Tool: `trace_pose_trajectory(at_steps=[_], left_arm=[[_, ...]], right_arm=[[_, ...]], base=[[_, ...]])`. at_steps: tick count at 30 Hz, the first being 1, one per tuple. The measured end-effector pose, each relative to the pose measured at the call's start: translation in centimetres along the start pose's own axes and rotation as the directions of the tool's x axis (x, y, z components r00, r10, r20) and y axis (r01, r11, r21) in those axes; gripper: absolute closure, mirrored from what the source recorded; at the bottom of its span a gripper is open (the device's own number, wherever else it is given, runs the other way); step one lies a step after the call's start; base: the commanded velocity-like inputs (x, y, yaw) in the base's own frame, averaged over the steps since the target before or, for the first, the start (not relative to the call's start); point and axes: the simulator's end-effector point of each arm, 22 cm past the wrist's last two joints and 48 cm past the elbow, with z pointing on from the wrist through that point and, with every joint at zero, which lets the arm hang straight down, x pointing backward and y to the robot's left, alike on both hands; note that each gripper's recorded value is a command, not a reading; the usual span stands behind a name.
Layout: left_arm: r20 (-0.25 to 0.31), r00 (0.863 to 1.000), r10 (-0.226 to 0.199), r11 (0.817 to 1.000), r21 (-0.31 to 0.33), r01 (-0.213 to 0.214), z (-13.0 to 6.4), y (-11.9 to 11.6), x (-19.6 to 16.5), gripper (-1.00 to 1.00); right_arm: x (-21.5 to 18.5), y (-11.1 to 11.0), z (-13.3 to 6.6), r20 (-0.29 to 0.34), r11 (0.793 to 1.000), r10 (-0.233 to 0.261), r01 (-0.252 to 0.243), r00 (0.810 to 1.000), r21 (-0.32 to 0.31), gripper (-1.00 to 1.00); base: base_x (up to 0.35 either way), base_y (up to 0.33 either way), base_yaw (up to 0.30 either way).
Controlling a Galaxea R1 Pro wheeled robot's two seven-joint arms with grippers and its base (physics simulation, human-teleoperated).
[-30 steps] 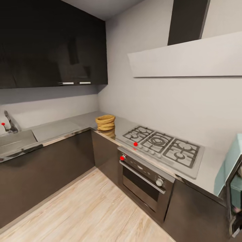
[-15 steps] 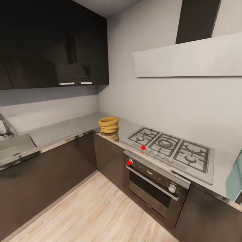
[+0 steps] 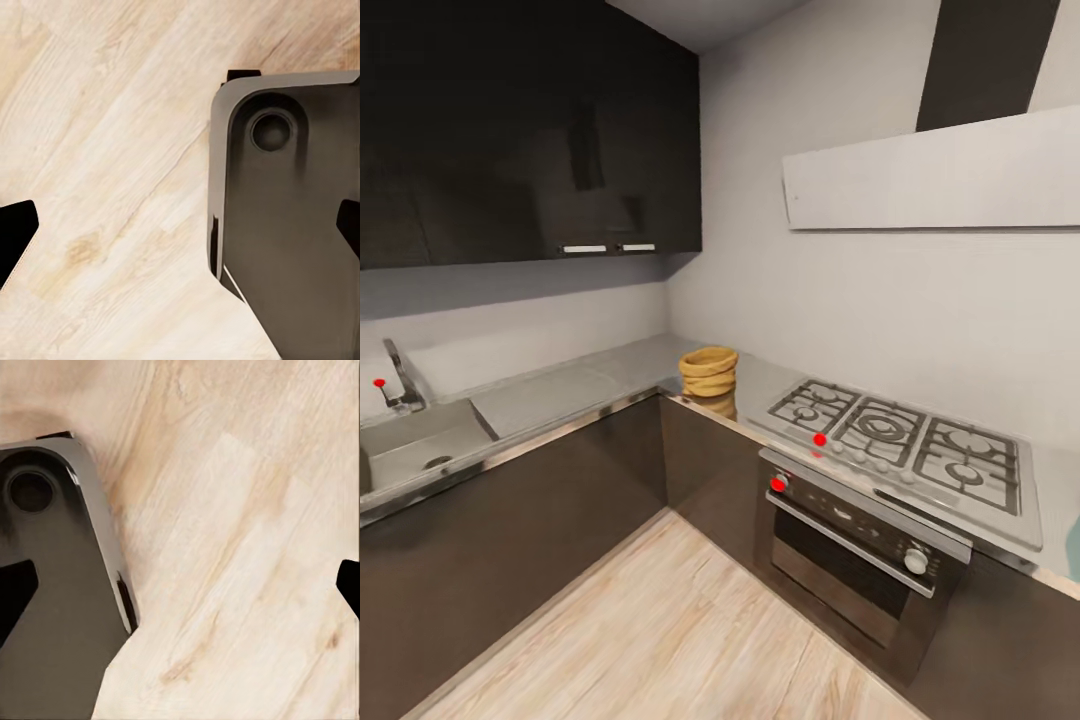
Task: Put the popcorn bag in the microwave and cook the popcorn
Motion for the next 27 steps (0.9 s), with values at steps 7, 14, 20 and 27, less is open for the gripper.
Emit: trace_pose_trajectory(at_steps=[7, 14, 20, 27], left_arm=[[-0.008, 1.000, 0.000, 1.000, 0.000, 0.000, 0.0, 0.0, 0.2, -1.00], [-0.003, 1.000, 0.001, 1.000, 0.002, -0.001, 0.0, -0.1, 0.1, -1.00], [-0.001, 1.000, 0.001, 1.000, 0.002, -0.001, 0.0, -0.1, 0.0, -1.00], [0.002, 1.000, 0.001, 1.000, 0.002, -0.001, 0.0, -0.1, 0.0, -1.00]], right_arm=[[-0.7, -0.4, 0.3, 0.009, 0.996, -0.001, 0.002, 1.000, -0.094, -1.00], [-0.2, 2.2, -0.1, 0.003, 0.991, 0.010, -0.010, 1.000, -0.131, -1.00], [-0.2, 2.2, -0.1, 0.003, 0.991, 0.010, -0.010, 1.000, -0.131, -1.00], [-0.2, 2.3, -0.1, 0.003, 0.991, 0.010, -0.010, 1.000, -0.132, -1.00]], base=[[0.012, 0.312, -0.076], [0.179, 0.275, -0.258], [0.198, 0.266, -0.046], [0.187, 0.257, -0.002]])
